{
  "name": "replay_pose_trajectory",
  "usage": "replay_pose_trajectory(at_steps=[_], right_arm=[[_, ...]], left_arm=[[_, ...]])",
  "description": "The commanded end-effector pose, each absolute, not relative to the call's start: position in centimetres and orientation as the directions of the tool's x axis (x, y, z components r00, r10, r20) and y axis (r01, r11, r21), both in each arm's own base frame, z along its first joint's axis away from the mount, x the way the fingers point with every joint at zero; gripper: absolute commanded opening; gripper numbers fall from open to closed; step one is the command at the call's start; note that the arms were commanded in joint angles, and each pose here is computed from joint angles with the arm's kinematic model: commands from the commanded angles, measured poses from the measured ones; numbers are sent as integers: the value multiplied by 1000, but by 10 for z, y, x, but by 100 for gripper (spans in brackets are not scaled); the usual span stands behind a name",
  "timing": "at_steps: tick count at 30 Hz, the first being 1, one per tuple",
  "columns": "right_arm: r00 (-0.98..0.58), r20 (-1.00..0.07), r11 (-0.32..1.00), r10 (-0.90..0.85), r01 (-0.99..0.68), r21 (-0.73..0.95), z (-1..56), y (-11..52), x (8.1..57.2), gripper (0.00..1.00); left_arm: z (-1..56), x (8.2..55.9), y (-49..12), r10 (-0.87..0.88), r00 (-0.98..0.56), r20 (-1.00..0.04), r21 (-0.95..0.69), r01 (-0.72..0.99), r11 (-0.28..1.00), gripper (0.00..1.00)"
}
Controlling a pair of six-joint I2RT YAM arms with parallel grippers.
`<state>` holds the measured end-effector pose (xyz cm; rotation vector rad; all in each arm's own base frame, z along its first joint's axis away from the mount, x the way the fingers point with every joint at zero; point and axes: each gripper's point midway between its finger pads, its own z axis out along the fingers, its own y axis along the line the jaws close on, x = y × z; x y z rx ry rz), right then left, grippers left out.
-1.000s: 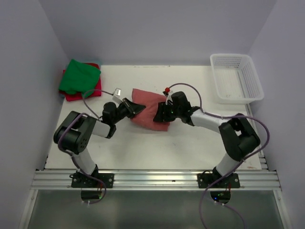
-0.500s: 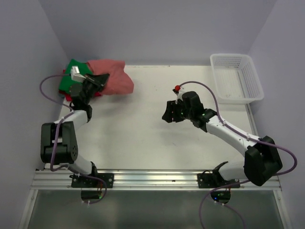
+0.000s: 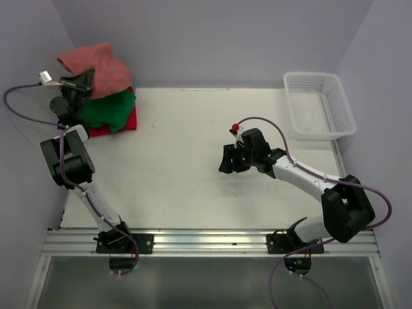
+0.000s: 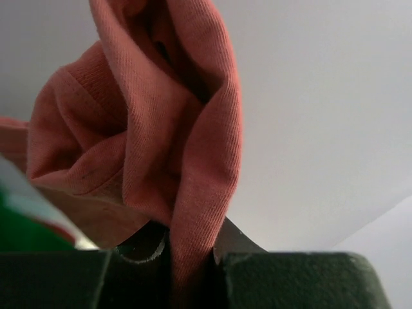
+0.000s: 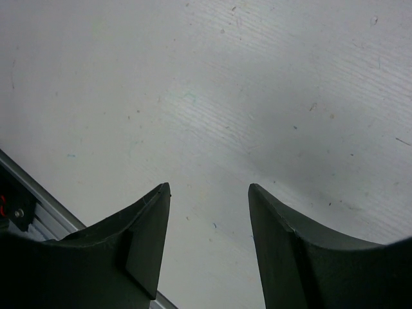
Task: Fold and stack the t-shirts
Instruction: Put the neatly folded tshirt into the corner of the board with the left arm
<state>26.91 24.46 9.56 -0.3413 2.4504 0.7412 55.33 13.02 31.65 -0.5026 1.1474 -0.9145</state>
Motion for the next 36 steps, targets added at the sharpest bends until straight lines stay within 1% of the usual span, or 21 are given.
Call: replay_pose_trajectory(at_steps=[1,3,6,8,11,15,16,17,18,19,21,24,25,26,27,28,30,31,32,34,36], right_arm=[[-794,-604,780,-69,-420,463,116,251,268,56],[-795,-604,777,-67,-421,468,117,252,267,56],[-799,-597,765,-69,-427,483,117,255,265,56],[-799,-597,764,-74,-430,481,117,255,265,55],[-792,-606,763,-73,-436,477,118,254,263,55],[-795,-602,766,-77,-433,474,110,252,260,56],[-794,-603,766,-78,-434,474,108,252,261,56],[-800,-595,768,-82,-431,474,104,252,260,56],[-802,-591,768,-87,-431,473,102,252,259,56],[-803,-589,766,-88,-433,475,101,252,259,56],[-803,-590,767,-91,-434,472,99,252,260,57],[-797,-596,766,-94,-440,468,101,253,262,58],[-797,-597,766,-93,-441,468,101,254,263,58],[-797,-597,763,-94,-443,471,102,255,263,58],[-797,-596,760,-95,-445,474,102,256,264,59],[-799,-594,757,-95,-446,478,102,257,264,59],[-804,-588,746,-94,-448,493,104,261,264,60],[-804,-588,740,-91,-450,500,104,264,265,60],[-805,-586,738,-86,-447,506,106,265,266,60],[-810,-580,730,-93,-451,514,105,268,265,60],[-809,-582,720,-88,-455,524,107,269,264,61]], left_arm=[[248,547,168,-908,76,-412,-848,334,412,0],[181,538,172,-934,45,-354,-908,224,355,0],[116,523,178,-946,56,-318,-945,66,322,0],[93,519,180,-953,66,-297,-955,1,297,0],[90,515,177,-957,64,-284,-959,-4,284,0],[119,517,177,-945,64,-320,-945,45,323,0],[135,517,177,-940,78,-333,-939,68,338,22],[144,515,177,-936,88,-340,-935,77,346,38],[150,512,177,-935,101,-341,-934,74,348,59],[178,507,179,-921,143,-363,-920,104,378,100],[188,501,182,-907,166,-388,-915,54,401,100],[219,487,190,-877,215,-431,-902,-82,423,100],[249,477,195,-855,269,-443,-896,-114,428,100],[237,473,195,-868,224,-444,-889,-233,394,100],[246,468,194,-860,221,-460,-879,-253,405,100],[248,456,189,-866,196,-461,-866,-313,390,100],[260,448,180,-863,155,-481,-843,-350,408,100],[277,438,174,-850,157,-503,-835,-341,431,100],[264,427,169,-852,128,-508,-814,-395,427,100],[274,402,155,-845,120,-521,-804,-403,438,100],[268,382,145,-834,113,-540,-790,-408,457,100]])
